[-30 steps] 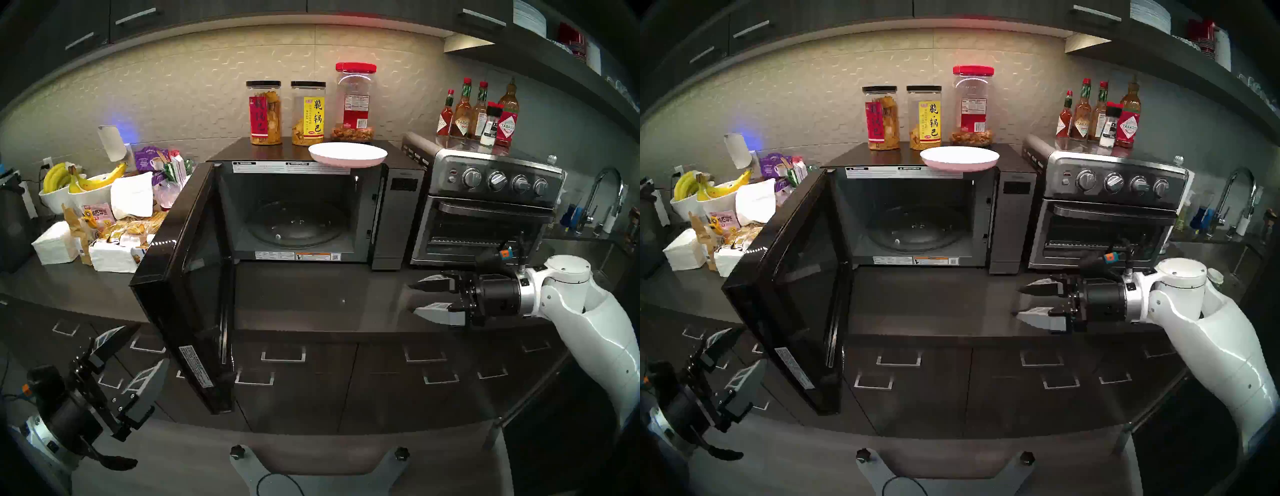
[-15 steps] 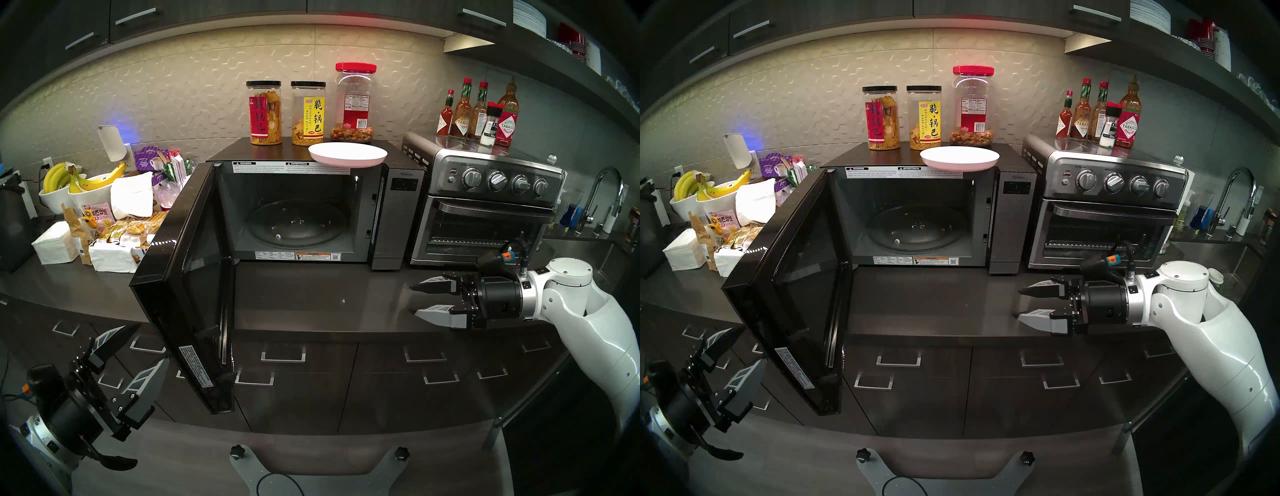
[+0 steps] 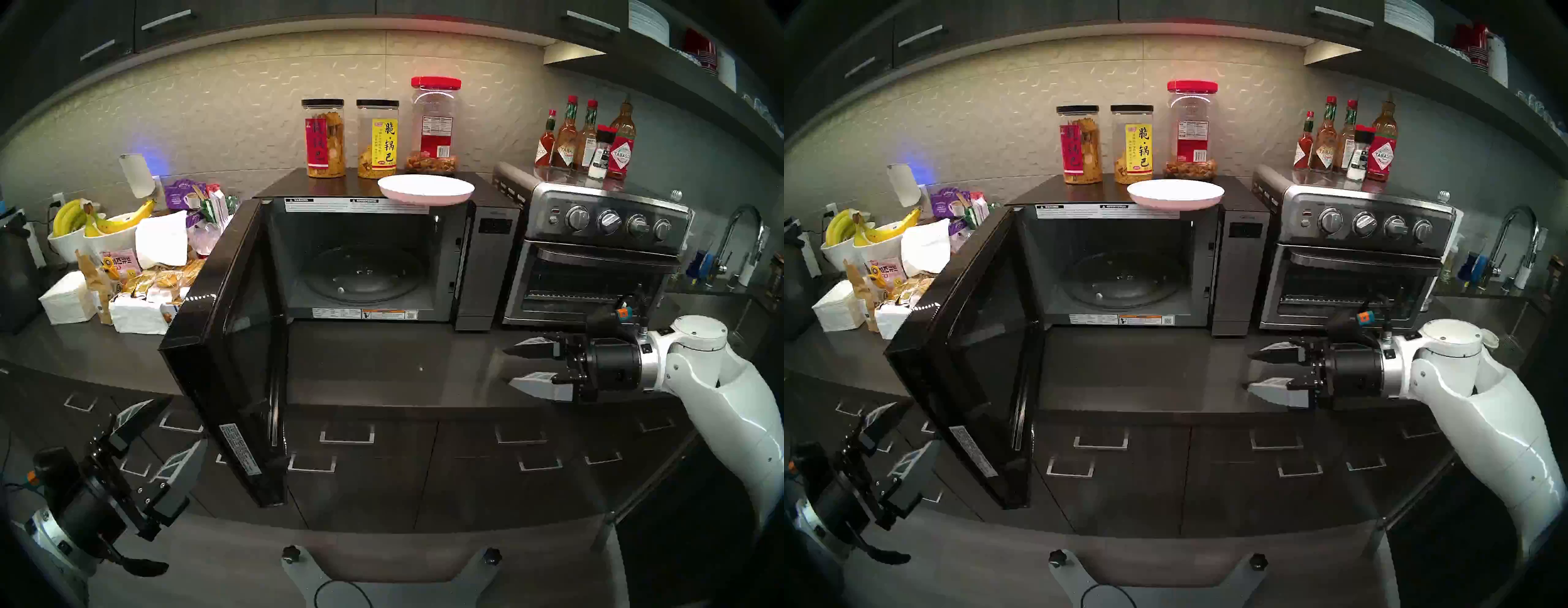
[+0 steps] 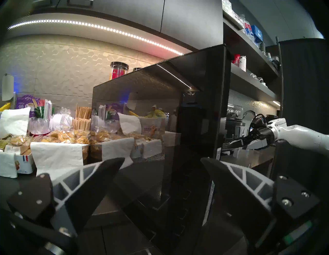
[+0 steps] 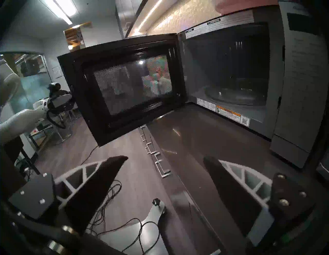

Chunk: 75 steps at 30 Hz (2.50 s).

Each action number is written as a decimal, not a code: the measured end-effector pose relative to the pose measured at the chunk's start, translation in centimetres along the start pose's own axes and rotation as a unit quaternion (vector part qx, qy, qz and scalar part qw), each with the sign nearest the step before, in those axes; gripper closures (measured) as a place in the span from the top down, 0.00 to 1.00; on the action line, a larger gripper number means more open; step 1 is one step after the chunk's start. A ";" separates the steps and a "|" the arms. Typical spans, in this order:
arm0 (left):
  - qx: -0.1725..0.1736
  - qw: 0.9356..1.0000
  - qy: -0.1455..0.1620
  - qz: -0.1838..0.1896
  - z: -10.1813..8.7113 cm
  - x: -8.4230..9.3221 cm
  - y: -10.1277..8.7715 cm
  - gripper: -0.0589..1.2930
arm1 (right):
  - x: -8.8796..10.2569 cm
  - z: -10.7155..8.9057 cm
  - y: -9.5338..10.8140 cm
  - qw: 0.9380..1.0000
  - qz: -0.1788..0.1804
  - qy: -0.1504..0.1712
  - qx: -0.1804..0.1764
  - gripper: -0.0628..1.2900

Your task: Open the microwave, put the plate inside, and close the door

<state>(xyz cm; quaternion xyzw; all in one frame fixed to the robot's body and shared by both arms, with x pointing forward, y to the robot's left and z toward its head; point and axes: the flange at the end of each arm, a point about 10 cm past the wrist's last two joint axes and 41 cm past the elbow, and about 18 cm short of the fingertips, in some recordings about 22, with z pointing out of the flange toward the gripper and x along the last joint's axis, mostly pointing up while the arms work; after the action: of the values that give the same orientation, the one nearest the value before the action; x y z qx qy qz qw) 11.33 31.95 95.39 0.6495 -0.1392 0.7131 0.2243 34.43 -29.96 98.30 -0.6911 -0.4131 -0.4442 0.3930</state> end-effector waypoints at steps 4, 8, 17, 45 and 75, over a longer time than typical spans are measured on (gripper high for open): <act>0.000 1.000 0.000 0.000 0.0 0.0 0.0 0.98 | 0.0 0.0 0.0 1.000 0.000 0.001 0.000 0.95; 0.000 1.000 0.000 0.000 0.0 0.0 0.0 0.98 | 0.0 0.0 0.0 1.000 -0.001 0.001 0.000 0.95; 0.000 1.000 0.000 0.000 0.0 0.0 0.0 0.98 | 0.1 0.0 0.0 1.000 -0.001 0.002 0.000 0.95; 0.000 1.000 0.000 0.000 0.0 0.0 0.0 0.98 | 4.7 1.4 -0.5 0.999 -0.026 0.009 -0.017 0.95; -0.001 1.000 -0.001 0.000 0.0 0.0 0.0 0.98 | 13.1 3.6 -1.1 0.992 -0.085 0.074 -0.063 0.95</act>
<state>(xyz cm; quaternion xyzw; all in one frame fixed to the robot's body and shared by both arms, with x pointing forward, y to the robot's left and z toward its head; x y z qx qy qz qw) 11.31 31.93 95.38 0.6496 -0.1402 0.7127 0.2244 37.97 -23.37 109.73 -0.6421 -0.4110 -0.5512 0.3391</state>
